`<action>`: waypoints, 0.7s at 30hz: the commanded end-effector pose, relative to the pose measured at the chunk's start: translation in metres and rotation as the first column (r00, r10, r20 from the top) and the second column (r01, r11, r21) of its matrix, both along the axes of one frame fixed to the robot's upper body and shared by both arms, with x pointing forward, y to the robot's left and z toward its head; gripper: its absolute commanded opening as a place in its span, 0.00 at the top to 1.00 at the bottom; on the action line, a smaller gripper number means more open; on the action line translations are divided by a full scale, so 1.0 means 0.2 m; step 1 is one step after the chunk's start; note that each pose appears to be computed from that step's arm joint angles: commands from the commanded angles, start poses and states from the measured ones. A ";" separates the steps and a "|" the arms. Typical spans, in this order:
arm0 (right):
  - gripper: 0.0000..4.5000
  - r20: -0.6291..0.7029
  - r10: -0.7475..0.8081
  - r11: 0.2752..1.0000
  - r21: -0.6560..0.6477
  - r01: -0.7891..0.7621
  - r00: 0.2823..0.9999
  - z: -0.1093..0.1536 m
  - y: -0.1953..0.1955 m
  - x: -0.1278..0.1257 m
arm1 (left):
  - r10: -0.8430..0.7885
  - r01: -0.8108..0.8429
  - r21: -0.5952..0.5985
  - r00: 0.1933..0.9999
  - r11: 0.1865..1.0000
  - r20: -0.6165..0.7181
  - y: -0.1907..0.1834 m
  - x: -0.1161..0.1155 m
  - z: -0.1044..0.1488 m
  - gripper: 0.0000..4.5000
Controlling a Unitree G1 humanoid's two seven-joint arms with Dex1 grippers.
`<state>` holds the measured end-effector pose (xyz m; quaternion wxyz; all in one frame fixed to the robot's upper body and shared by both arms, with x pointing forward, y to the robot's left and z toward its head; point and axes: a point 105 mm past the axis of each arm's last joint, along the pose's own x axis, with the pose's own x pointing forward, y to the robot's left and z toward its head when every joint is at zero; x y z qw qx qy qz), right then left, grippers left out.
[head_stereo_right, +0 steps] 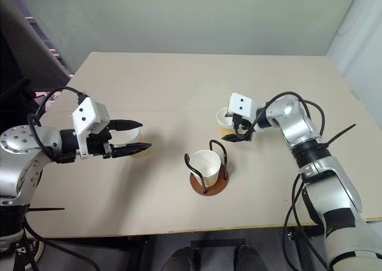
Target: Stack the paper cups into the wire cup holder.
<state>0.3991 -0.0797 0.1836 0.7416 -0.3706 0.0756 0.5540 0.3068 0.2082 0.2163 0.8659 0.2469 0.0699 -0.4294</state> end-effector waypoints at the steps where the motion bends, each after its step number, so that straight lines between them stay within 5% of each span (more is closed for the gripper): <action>1: 0.15 0.046 0.022 0.999 -0.033 -0.021 0.999 0.02 0.02 0.02 | -0.028 0.029 -0.015 0.998 0.999 0.054 -0.05 -0.03 0.07 0.23; 7: 0.60 0.081 -0.018 0.999 -0.027 0.021 0.997 0.02 0.04 0.07 | -0.066 0.072 -0.059 0.994 0.996 0.086 -0.11 -0.06 0.13 0.23; 12: 1.00 0.091 0.022 0.997 0.066 -0.028 0.996 0.17 0.04 0.03 | -0.104 0.110 -0.068 0.991 0.992 0.085 -0.12 -0.07 0.15 0.23; 18: 1.00 0.131 0.154 0.959 0.220 -0.181 0.979 0.54 -0.03 -0.24 | -0.221 0.232 -0.105 0.970 0.967 0.102 -0.12 -0.13 0.23 0.23; 21: 1.00 0.096 0.253 0.928 0.256 -0.269 0.963 0.62 -0.05 -0.44 | -0.298 0.307 -0.137 0.951 0.942 0.084 -0.13 -0.18 0.26 0.23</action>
